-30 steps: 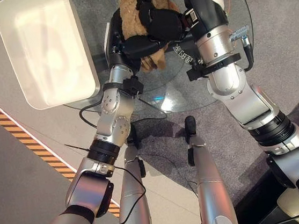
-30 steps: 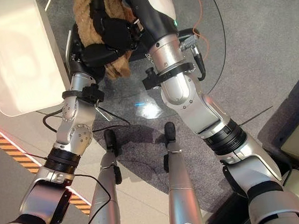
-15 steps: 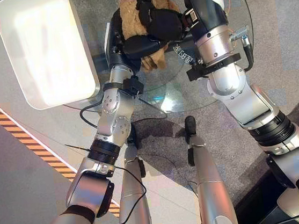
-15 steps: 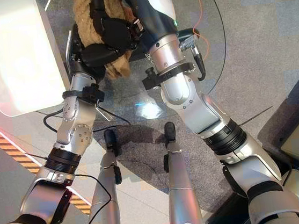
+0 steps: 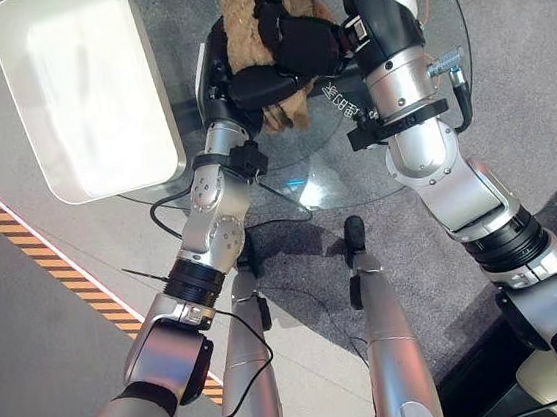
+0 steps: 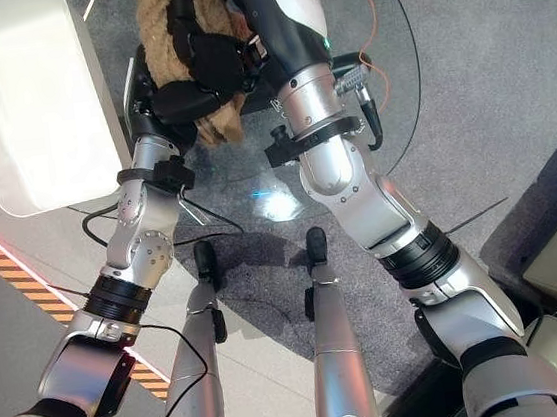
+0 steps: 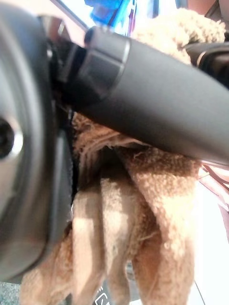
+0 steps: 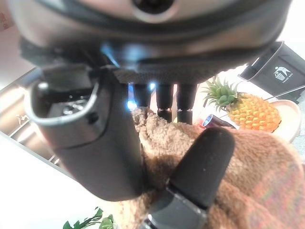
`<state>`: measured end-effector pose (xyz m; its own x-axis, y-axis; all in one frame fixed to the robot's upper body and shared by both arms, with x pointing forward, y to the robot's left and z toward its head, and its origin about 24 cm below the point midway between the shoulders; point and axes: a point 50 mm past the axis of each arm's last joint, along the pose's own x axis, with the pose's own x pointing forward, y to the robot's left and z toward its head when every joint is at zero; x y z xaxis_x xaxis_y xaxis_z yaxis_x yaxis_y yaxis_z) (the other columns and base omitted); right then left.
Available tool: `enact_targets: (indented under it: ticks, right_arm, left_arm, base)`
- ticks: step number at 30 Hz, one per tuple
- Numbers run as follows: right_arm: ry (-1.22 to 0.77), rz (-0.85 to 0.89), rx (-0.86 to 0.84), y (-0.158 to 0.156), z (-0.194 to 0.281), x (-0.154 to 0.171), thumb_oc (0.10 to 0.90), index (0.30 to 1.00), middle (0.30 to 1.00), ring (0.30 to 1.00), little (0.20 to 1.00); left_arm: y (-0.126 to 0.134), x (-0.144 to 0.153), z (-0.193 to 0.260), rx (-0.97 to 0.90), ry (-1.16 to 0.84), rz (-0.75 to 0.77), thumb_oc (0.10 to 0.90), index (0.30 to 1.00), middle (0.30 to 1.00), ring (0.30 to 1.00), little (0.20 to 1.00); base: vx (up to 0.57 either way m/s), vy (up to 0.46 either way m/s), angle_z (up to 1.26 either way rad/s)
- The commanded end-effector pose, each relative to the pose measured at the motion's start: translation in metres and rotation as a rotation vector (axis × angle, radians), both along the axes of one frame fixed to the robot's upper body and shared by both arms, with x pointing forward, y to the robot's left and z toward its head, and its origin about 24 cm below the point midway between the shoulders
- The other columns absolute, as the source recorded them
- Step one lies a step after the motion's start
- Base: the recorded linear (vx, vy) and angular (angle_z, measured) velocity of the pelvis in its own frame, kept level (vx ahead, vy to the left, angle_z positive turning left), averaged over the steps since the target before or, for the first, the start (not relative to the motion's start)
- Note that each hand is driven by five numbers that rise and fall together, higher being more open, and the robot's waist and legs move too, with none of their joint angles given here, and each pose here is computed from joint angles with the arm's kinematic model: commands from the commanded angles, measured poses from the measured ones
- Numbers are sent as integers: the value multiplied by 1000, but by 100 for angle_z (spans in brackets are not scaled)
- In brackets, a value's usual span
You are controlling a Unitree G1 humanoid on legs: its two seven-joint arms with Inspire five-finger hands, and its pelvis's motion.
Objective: Wipe the table with a cloth and put it in the basket.
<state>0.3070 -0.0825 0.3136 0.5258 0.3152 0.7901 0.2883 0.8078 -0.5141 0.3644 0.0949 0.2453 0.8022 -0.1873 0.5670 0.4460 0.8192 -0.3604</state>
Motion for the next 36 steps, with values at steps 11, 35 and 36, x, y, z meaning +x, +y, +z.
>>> enact_targets:
  ticks: [11,35,36]
  right_arm:
    - [-531,305,188,17,89,-91,800,900,900,900,900]
    - [-542,289,189,16,90,-91,800,900,900,900,900]
    - [-547,288,188,16,90,-92,800,900,900,900,900]
  left_arm:
    - [-20,-22,51,-33,-260,-105,100,300,300,300,200]
    - [-16,-20,51,-40,-254,-88,100,300,300,300,200]
    - [-15,-20,52,-50,-254,-95,100,300,300,300,200]
  base:
    - [0,0,0]
    - [0,0,0]
    - [0,0,0]
